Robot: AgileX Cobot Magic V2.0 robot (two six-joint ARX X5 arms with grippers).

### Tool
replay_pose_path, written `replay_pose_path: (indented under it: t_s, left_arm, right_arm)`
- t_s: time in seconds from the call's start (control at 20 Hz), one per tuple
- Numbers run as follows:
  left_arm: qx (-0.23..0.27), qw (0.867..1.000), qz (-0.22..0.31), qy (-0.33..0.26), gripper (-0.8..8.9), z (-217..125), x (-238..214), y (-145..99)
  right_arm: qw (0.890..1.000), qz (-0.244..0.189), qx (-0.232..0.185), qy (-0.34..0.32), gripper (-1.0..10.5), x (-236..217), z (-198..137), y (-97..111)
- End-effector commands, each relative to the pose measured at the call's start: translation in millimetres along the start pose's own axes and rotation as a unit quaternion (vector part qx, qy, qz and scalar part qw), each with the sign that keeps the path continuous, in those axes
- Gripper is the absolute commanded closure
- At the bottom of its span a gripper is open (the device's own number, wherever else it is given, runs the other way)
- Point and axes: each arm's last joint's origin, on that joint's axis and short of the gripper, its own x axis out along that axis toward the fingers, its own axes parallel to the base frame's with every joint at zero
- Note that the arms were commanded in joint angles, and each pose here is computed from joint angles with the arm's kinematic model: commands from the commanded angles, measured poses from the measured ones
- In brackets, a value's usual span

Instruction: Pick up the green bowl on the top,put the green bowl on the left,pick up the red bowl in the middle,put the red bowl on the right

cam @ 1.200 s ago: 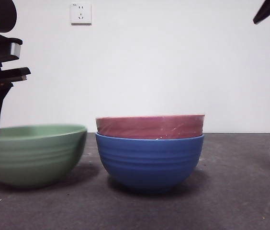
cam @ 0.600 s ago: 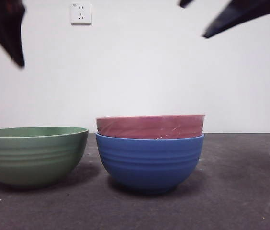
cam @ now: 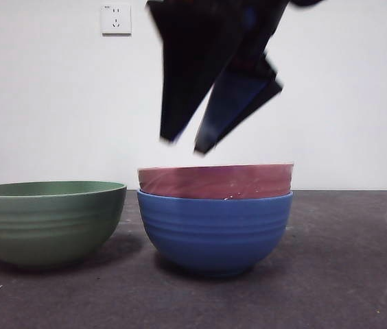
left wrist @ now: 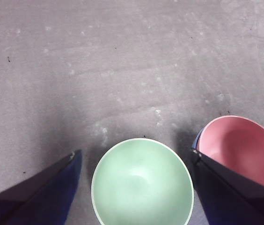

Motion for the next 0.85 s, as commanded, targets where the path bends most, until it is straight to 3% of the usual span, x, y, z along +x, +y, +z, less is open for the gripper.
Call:
replay_pose_path:
  t_s: [0.05, 0.15, 0.35, 0.45, 0.85]
  left_arm:
    - [-0.004, 1.000, -0.002, -0.001, 4.36, 0, 1, 0]
    - [-0.004, 1.000, -0.001, -0.001, 4.36, 0, 1, 0]
    - [-0.004, 1.000, 0.000, -0.002, 4.36, 0, 1, 0]
    - [-0.004, 1.000, 0.000, -0.002, 4.36, 0, 1, 0]
    - [-0.003, 1.000, 0.001, -0.004, 4.36, 0, 1, 0]
  right_arm:
    - [1.000, 0.000, -0.013, 0.012, 7.2, 17, 4, -1]
    - [1.000, 0.001, -0.016, 0.019, 7.9, 27, 6, -3]
    - [1.000, 0.000, -0.019, 0.013, 8.2, 30, 8, -4]
    - [1.000, 0.000, -0.028, 0.011, 9.5, 30, 8, -4]
    - [0.999, -0.024, -0.036, 0.004, 9.6, 30, 10, -5]
